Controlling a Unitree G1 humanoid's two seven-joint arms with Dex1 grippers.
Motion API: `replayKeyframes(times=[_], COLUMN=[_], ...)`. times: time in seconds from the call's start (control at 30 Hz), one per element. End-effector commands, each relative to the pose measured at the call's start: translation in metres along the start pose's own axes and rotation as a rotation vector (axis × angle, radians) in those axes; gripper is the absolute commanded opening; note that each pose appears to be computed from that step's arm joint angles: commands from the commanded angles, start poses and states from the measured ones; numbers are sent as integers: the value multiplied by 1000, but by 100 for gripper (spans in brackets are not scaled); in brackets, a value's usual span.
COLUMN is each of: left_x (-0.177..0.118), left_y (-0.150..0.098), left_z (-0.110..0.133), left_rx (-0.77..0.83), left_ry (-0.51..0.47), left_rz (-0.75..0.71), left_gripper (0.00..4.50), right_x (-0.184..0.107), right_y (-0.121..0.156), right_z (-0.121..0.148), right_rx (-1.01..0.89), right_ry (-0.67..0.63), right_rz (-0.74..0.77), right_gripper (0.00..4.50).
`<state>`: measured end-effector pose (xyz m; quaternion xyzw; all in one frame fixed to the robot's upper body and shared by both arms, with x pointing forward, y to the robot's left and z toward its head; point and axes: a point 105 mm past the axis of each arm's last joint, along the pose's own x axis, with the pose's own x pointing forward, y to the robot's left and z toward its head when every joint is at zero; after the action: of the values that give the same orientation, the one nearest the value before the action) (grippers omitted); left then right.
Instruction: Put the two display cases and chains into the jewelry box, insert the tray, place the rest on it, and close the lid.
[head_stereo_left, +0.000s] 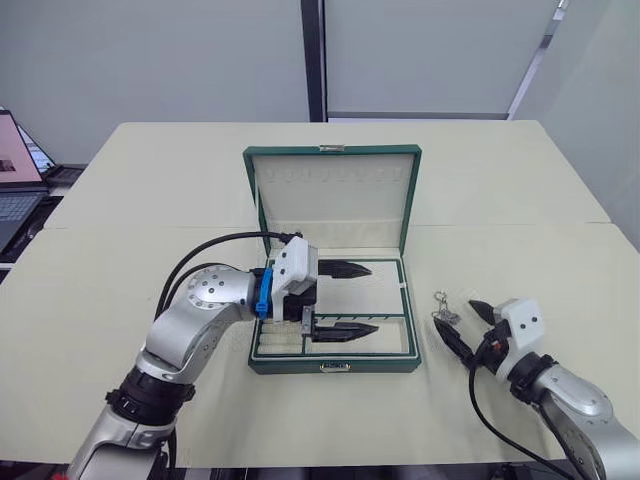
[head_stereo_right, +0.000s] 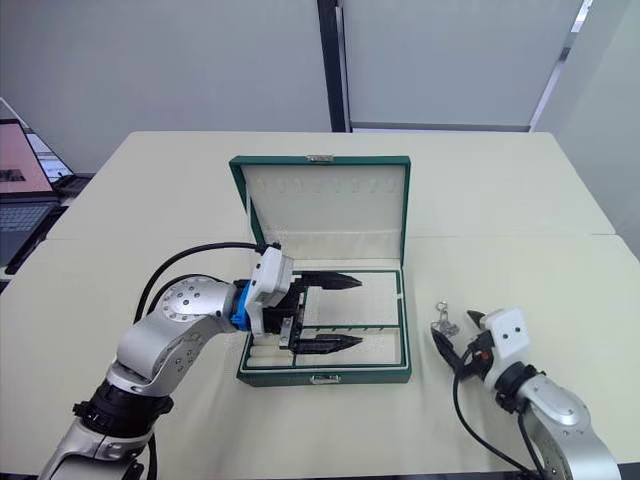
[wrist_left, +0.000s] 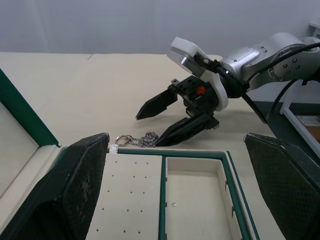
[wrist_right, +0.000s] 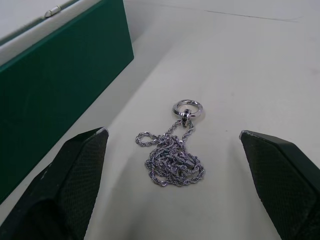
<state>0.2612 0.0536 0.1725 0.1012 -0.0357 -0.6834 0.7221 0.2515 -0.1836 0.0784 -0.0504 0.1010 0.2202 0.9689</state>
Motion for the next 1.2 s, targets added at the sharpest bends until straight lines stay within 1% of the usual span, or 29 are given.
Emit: replayKeyframes(times=[0.03, 0.17, 0.57, 0.67, 0.8, 0.87, 1.1, 1.2], left_x=[6, 8, 11, 11, 11, 12, 14, 14], left_y=[-1, -5, 0, 1, 1, 1, 2, 2], left_z=[6, 3, 7, 7, 6, 6, 8, 8], left_rx=[47, 64, 77, 78, 77, 76, 75, 75], left_ry=[-11, -1, -27, -26, -27, -29, -36, -39], left_rz=[-8, -22, 16, 20, 25, 27, 32, 34], left_gripper=[450, 450, 450, 450, 450, 450, 450, 450], right_x=[4, 8, 21, 21, 17, 16, 15, 15], right_y=[4, 4, 5, 6, 5, 7, 7, 7], right_z=[5, -4, -20, -22, -38, -43, -44, -49], right_rx=[-34, -58, -59, -64, -62, -42, -24, -11], right_ry=[-9, 43, 93, 106, 183, 199, 211, 222], right_rz=[-20, -37, -58, -54, -57, -49, -53, -54], right_gripper=[448, 448, 448, 448, 448, 448, 448, 388])
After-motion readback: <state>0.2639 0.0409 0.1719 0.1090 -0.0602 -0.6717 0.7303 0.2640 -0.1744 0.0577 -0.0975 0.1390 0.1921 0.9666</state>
